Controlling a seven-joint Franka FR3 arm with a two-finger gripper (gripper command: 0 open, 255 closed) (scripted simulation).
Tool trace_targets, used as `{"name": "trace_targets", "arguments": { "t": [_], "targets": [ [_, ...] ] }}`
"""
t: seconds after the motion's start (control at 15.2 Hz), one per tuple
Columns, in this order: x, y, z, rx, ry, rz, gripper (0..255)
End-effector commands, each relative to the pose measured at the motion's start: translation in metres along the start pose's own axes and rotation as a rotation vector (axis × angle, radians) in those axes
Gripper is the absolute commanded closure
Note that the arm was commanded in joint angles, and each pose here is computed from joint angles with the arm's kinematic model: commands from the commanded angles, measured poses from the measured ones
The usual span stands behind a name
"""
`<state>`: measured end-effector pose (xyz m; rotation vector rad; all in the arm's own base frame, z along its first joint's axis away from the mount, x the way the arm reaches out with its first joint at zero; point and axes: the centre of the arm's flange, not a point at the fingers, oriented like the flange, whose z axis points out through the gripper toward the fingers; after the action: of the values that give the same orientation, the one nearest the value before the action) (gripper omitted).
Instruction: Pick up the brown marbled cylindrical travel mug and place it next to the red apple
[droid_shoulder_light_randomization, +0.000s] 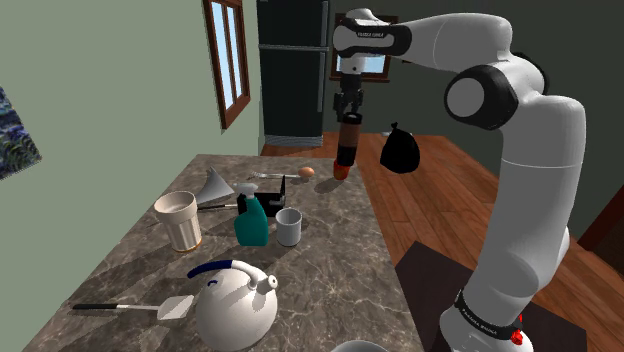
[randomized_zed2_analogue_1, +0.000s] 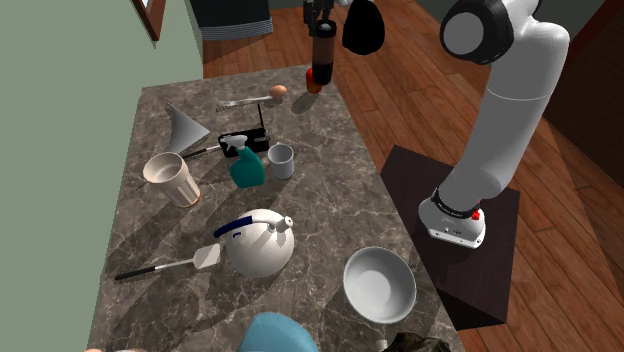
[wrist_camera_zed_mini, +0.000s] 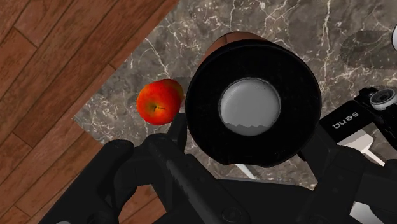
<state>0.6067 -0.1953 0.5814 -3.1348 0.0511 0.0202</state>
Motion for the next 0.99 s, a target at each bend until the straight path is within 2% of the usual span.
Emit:
{"name": "trace_targets", "arguments": {
  "t": [0.0, 0.92],
  "targets": [
    [0.000, 0.001, 0.011, -0.001, 0.002, 0.000, 255],
    [0.001, 0.001, 0.085, -0.001, 0.002, 0.000, 255]
  ]
}}
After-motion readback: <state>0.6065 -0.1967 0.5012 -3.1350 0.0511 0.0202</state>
